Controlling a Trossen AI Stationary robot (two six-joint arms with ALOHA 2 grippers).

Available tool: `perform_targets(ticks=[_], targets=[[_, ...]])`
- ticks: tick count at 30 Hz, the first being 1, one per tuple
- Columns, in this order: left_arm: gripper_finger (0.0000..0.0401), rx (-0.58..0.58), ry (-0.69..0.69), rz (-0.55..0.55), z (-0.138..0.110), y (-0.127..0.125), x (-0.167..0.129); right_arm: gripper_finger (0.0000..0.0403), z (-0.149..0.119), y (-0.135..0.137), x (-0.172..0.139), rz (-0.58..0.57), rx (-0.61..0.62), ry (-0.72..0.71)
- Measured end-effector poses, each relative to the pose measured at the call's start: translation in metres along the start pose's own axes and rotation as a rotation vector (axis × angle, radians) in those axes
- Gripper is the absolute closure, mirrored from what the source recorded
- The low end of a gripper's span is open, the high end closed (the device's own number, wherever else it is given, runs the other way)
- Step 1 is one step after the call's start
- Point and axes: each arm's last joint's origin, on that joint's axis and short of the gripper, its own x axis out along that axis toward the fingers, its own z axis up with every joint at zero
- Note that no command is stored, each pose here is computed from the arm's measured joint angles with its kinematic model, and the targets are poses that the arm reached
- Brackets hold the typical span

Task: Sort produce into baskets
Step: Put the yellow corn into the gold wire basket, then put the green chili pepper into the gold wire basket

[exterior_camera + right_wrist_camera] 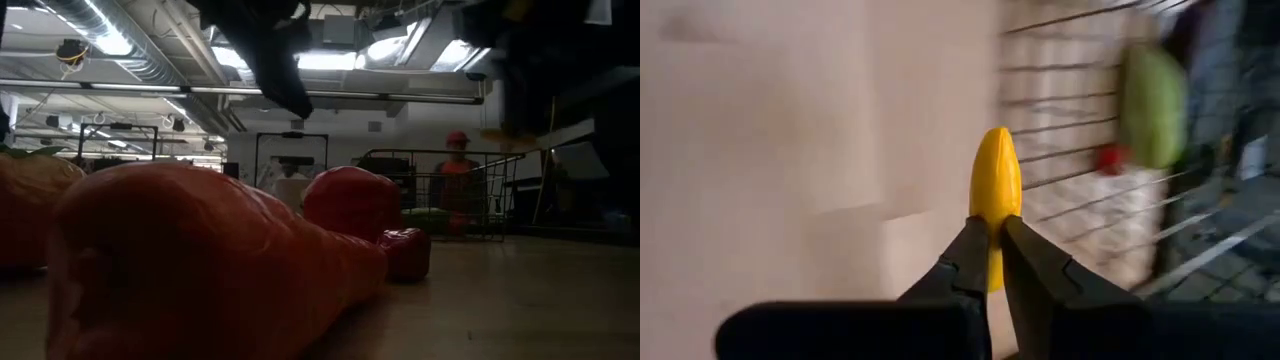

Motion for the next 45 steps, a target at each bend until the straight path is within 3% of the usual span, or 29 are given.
perform_targets(ticks=[6,13,25,33,39,45], targets=[[0.0150,-0.037,-0.048,0.006,0.004,-0.001,-0.019,0.0375,-0.003,-0.064,-0.004,-0.110,-0.001,-0.064],[0.0150,-0.025,-0.110,-0.008,0.009,-0.011,-0.041,0.0375,0.000,-0.139,0.021,-0.120,0.002,-0.036],[0.0150,-0.009,-0.146,-0.087,0.015,-0.044,-0.052,0.0375,0.003,-0.250,0.097,0.105,0.131,-0.223],[0.0150,-0.015,-0.150,-0.150,0.017,-0.068,-0.055,0.0375,-0.008,-0.281,0.140,0.168,0.234,-0.209],[0.0150,-0.063,-0.132,-0.204,0.017,-0.088,-0.056,0.0375,-0.013,-0.288,0.167,0.193,0.259,-0.141],[0.0150,0.006,-0.043,-0.269,0.009,-0.120,-0.045,0.0375,-0.013,-0.289,0.176,0.194,0.248,-0.131]])
